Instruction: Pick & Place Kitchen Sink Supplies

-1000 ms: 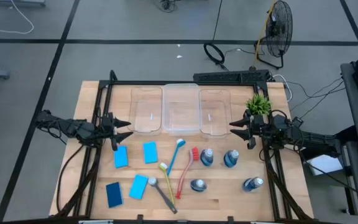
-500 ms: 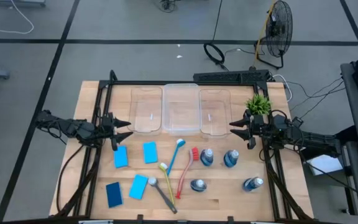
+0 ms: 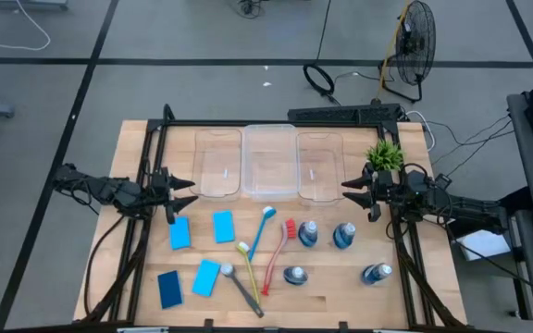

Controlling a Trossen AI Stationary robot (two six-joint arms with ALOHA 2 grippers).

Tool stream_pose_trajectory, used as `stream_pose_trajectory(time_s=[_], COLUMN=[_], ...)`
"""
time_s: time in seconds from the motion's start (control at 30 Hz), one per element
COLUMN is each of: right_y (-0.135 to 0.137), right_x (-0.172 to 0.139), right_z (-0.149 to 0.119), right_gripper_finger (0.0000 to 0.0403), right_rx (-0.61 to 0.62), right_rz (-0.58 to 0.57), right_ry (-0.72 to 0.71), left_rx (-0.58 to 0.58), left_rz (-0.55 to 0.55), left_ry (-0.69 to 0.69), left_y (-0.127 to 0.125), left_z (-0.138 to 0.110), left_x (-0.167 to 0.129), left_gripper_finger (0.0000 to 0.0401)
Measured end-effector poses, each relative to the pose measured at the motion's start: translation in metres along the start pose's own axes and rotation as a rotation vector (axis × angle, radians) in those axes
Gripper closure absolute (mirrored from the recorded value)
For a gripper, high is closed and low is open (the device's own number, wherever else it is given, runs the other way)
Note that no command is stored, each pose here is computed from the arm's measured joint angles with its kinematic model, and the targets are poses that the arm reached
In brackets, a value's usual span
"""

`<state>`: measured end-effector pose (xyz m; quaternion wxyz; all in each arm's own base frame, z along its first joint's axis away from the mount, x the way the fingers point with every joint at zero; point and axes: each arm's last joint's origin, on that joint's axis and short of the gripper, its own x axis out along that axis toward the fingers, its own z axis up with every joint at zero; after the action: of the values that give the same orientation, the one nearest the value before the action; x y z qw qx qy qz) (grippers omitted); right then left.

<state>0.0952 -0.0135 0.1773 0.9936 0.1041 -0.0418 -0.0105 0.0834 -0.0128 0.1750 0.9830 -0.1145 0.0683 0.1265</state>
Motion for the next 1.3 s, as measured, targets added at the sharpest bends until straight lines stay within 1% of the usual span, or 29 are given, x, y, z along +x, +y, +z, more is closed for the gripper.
stream_pose_trajectory(time_s=[0.17,0.37,0.5,0.67,0.8,0.93,1.0,1.13,1.3], right_y=[0.0,0.001,0.002,0.004,0.006,0.008,0.008,0.012,0.018], right_x=[0.0,0.0,0.0,-0.001,-0.004,-0.007,-0.006,-0.004,0.01], right_z=[0.002,0.003,0.007,0.016,0.027,0.035,0.036,0.054,0.084], right_gripper_finger=[0.0261,0.0261,0.0261,0.0261,0.0261,0.0261,0.0261,0.0261,0.0261], right_rx=[0.005,0.155,0.202,0.198,0.261,0.271,0.273,0.265,0.257], right_rz=[0.005,0.011,0.023,0.057,0.079,0.12,0.114,0.118,0.11], right_ry=[-0.019,-0.033,-0.065,-0.163,-0.278,-0.361,-0.348,-0.351,-0.178], left_rx=[0.0,0.0,0.0,0.0,0.002,0.01,0.001,-0.007,-0.018], left_rz=[0.0,0.0,0.0,0.0,0.008,0.042,0.041,0.039,0.034], left_ry=[0.0,0.0,0.0,0.0,-0.003,-0.014,-0.016,-0.023,-0.038], left_y=[0.0,0.0,0.0,0.0,0.0,0.001,0.001,0.001,0.0], left_z=[0.0,0.0,0.0,0.0,0.0,0.0,0.001,0.001,0.003], left_x=[0.0,0.0,0.0,0.0,0.0,0.0,0.0,0.0,0.0], left_gripper_finger=[0.0148,0.0148,0.0148,0.0148,0.0148,0.0148,0.0148,0.0148,0.0148])
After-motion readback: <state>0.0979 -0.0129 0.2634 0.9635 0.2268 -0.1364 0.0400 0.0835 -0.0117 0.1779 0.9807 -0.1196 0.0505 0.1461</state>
